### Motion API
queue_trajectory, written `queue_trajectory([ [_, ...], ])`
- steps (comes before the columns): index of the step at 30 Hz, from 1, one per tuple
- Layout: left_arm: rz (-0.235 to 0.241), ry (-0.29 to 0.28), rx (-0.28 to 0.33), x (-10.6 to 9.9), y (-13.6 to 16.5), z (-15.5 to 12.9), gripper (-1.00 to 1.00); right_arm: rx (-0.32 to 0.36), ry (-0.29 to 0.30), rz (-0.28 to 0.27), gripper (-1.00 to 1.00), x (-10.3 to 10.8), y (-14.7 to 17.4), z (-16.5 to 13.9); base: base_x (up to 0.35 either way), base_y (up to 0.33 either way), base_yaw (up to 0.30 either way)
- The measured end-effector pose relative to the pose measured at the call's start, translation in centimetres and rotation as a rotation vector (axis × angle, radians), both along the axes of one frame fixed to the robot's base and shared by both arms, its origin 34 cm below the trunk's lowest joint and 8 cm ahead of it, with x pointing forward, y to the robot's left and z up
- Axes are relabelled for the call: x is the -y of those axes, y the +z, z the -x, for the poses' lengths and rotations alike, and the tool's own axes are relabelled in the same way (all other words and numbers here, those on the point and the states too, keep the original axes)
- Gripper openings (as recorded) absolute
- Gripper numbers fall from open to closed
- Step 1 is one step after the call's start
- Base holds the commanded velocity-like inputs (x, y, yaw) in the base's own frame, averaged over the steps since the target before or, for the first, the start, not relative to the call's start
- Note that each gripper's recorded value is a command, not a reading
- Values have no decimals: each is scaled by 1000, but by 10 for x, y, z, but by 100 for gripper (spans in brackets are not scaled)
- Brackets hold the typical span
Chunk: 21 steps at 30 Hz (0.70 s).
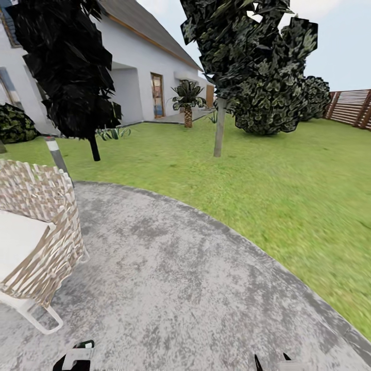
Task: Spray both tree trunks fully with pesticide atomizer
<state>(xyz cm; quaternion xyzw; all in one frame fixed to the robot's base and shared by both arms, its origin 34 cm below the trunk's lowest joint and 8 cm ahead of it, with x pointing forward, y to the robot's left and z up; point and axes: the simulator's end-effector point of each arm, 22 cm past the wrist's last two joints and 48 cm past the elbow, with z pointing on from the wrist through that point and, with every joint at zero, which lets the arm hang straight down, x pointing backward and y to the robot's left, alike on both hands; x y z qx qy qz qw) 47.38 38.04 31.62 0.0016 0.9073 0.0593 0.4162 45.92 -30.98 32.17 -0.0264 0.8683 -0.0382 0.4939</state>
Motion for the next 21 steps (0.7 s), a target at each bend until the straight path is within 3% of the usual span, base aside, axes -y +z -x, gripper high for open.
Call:
queue_trajectory([
  [21, 7, 11, 2, -1, 0, 0, -100, 0, 0, 0, 100, 0, 0, 0, -21, 0, 276],
])
